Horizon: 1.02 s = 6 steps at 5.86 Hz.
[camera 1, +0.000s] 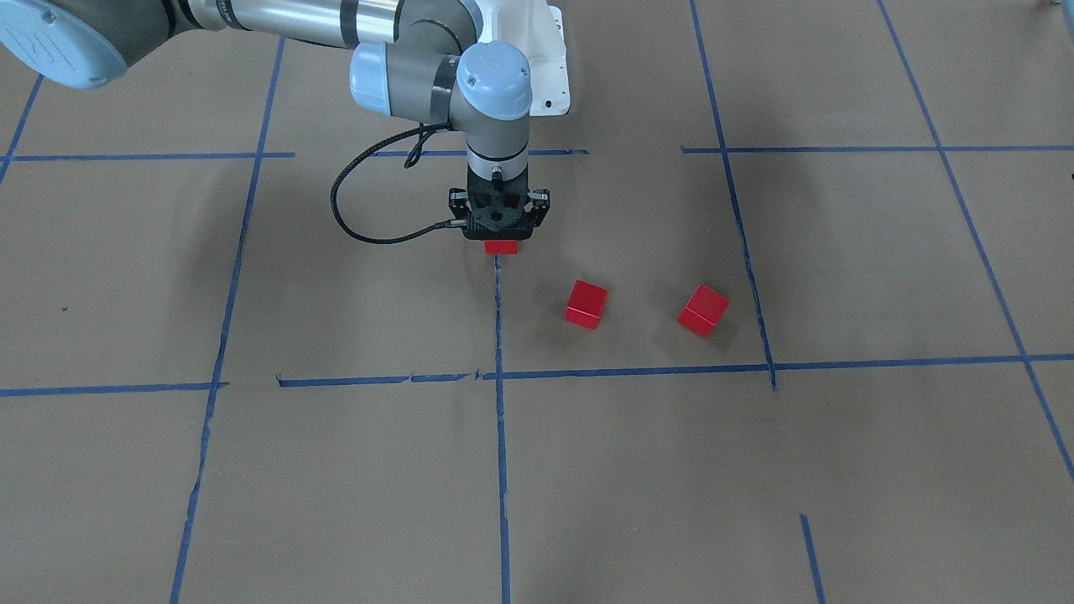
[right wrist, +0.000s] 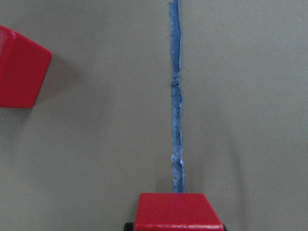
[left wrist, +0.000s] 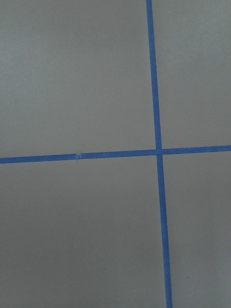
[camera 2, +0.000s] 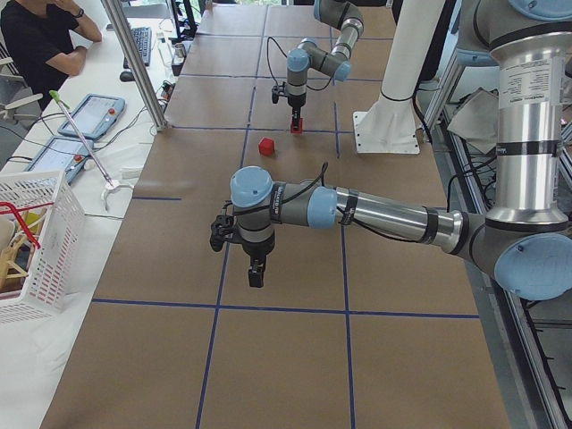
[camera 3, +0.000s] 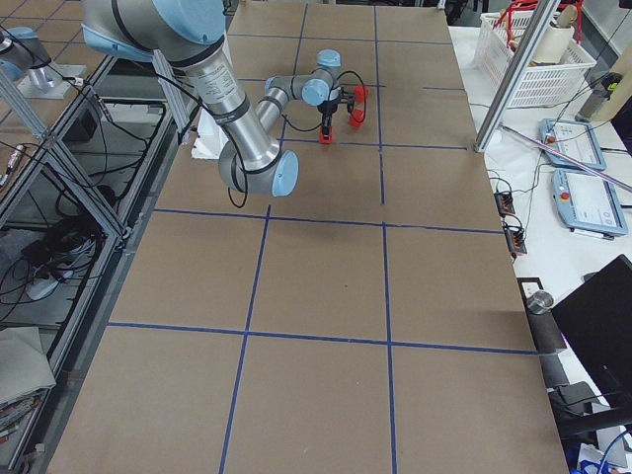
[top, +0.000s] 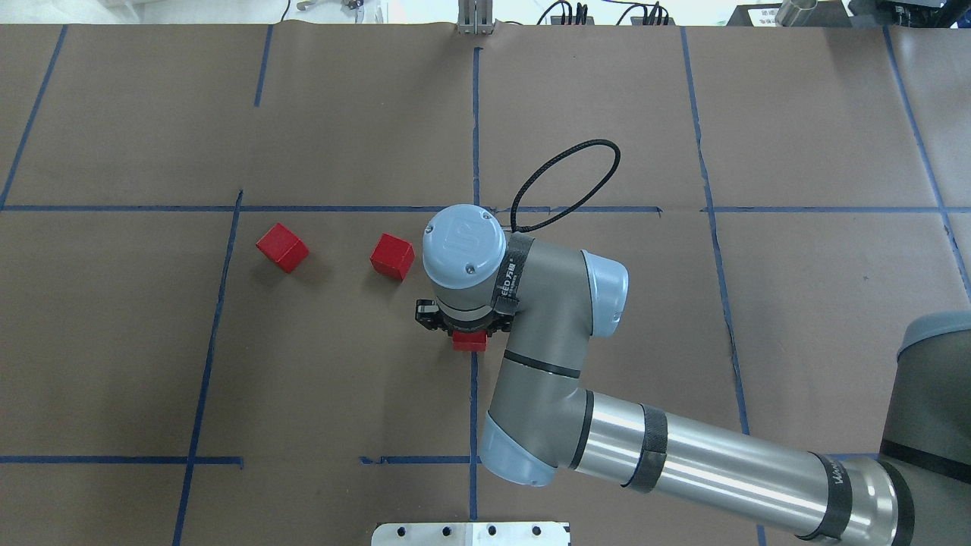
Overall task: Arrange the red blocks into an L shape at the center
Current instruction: 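Release the cube and lift the right gripper while the left arm reaches in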
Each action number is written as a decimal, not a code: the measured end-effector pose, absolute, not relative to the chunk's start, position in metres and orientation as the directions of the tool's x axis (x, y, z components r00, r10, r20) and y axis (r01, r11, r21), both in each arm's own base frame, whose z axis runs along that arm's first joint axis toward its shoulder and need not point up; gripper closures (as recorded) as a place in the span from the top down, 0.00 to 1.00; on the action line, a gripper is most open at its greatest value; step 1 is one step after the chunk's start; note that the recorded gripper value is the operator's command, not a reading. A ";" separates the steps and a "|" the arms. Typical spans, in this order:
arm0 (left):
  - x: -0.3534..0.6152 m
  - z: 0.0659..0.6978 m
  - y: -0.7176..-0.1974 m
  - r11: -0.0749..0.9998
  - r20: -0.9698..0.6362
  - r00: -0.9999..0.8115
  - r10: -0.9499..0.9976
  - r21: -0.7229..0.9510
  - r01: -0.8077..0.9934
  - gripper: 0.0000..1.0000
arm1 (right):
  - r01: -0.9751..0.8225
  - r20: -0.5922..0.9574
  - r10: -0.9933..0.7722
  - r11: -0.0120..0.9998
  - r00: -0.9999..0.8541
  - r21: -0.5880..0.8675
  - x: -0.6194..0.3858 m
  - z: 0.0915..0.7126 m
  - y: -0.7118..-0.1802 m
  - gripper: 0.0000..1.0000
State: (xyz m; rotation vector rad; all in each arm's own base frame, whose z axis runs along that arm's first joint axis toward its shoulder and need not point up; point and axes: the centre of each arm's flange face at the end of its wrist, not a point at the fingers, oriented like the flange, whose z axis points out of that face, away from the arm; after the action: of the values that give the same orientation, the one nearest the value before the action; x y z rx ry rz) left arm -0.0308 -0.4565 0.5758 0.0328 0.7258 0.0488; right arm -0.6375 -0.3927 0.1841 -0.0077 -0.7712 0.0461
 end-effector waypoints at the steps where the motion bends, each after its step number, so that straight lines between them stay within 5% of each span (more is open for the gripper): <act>1: -0.031 0.576 -0.457 0.998 -0.663 0.747 0.055 0.047 -0.032 1.00 | -0.038 0.694 0.045 0.999 0.719 -0.025 -0.638 0.186 -0.392 0.99; 6: 0.054 0.506 -0.483 0.977 -0.777 0.593 0.211 0.160 -0.139 1.00 | -0.137 0.838 0.030 0.989 0.544 0.054 -0.466 0.149 -0.388 1.00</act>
State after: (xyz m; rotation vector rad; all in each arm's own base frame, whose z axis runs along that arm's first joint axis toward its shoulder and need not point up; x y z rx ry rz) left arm 0.0541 -0.4834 0.5056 0.0855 0.9139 0.2037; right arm -0.4655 -0.3878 0.1494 0.1173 -0.9911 0.0990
